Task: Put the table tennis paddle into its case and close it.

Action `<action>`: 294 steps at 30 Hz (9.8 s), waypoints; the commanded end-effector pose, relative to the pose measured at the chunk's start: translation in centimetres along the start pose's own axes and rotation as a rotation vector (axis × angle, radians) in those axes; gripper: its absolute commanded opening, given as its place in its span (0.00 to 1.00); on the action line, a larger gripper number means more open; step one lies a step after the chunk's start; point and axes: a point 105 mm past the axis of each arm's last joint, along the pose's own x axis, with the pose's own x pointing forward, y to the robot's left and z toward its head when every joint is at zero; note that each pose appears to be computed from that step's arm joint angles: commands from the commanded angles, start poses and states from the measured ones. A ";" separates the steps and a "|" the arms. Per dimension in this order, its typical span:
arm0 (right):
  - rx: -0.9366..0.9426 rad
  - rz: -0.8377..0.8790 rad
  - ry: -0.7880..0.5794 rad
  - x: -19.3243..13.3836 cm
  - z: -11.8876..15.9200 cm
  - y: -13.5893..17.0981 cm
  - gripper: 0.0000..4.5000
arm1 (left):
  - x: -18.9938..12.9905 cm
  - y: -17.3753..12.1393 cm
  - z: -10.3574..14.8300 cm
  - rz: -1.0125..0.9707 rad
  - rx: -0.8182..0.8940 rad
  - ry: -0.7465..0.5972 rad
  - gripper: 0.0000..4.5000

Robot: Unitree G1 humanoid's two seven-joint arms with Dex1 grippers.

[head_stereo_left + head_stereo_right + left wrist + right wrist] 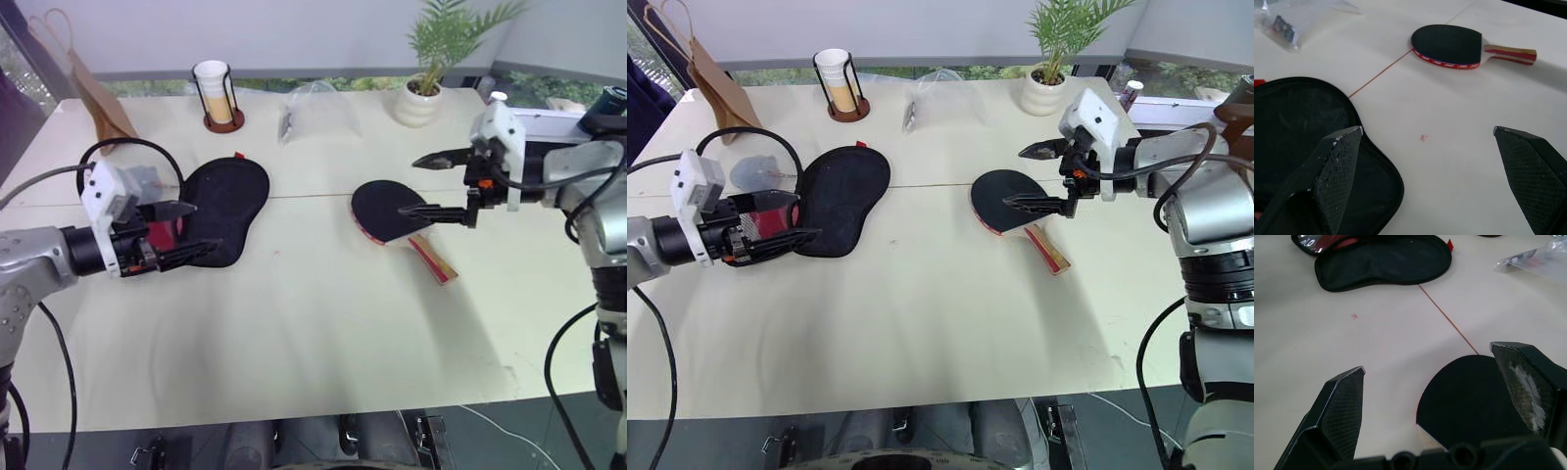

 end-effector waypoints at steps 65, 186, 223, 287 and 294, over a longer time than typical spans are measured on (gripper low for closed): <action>0.549 0.092 0.116 27.6 3.9 11.6 1.00 | -8.0 5.8 0.5 0.323 0.089 0.032 1.00; 0.546 -0.310 0.466 0.2 -11.2 2.1 0.99 | -0.5 3.7 -1.9 0.110 0.092 0.019 1.00; 0.659 -0.267 0.256 6.1 -1.1 4.8 0.21 | 5.0 4.0 -1.3 -0.027 0.098 -0.038 1.00; -0.028 -0.040 0.195 6.0 -3.2 6.2 1.00 | 1.2 3.9 -1.4 -0.056 0.123 0.052 1.00; -0.040 -0.060 0.276 4.6 -5.3 5.3 1.00 | 1.4 3.8 -1.4 -0.056 0.128 0.054 1.00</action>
